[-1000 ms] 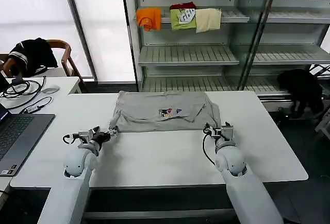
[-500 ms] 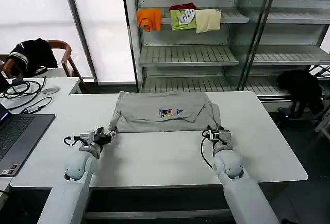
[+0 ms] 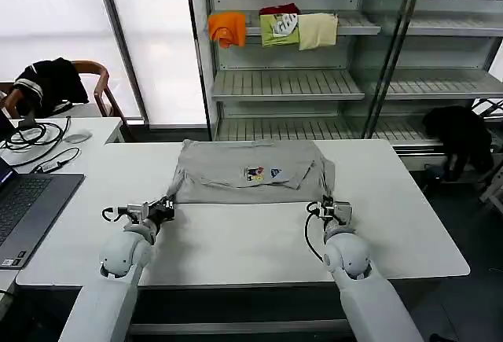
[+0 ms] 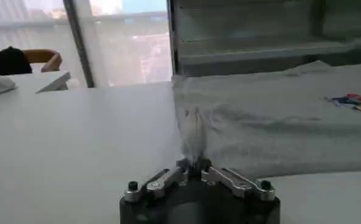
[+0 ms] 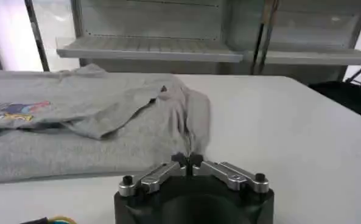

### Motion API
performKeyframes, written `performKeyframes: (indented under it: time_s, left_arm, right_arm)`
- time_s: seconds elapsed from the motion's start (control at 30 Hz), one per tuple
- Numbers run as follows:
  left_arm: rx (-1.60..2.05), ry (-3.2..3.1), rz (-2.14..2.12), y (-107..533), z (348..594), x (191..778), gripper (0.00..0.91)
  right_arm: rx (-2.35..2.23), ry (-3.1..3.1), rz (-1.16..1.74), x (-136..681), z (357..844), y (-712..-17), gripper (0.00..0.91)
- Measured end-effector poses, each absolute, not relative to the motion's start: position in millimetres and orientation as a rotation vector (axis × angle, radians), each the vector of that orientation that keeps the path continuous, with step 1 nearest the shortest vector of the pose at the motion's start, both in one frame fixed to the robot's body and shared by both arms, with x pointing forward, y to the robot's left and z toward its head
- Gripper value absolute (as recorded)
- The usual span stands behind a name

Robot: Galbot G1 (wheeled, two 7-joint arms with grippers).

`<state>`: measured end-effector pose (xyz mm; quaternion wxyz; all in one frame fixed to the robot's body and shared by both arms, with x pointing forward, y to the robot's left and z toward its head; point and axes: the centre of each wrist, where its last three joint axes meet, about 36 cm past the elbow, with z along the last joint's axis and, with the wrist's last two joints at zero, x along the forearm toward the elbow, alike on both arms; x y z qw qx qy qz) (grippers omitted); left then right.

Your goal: Fold and organize the clothes.

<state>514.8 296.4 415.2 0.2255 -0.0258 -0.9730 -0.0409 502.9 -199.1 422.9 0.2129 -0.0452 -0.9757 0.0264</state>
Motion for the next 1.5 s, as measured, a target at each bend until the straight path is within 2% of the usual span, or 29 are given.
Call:
performKeyframes:
  time_s: [0.7,1.43,1.47,1.5]
  left_arm:
    - [-0.138,-2.781,-0.136,288,451,447,0.010]
    - [-0.167,-2.770,-0.085,276,461,329,0.020]
    - [-0.163,-2.767,-0.085,276,460,325,0.010]
    - [-0.163,-2.763,-0.083,276,459,321,0.020]
  right_arm:
    - [-0.141,-2.774,-0.020,423,453,-203,0.000]
    - [-0.202,-2.734,-0.008,318,464,-216,0.000]
    - [-0.204,-2.729,-0.007,316,464,-217,0.232]
    - [-0.203,-2.725,-0.003,313,463,-217,0.887]
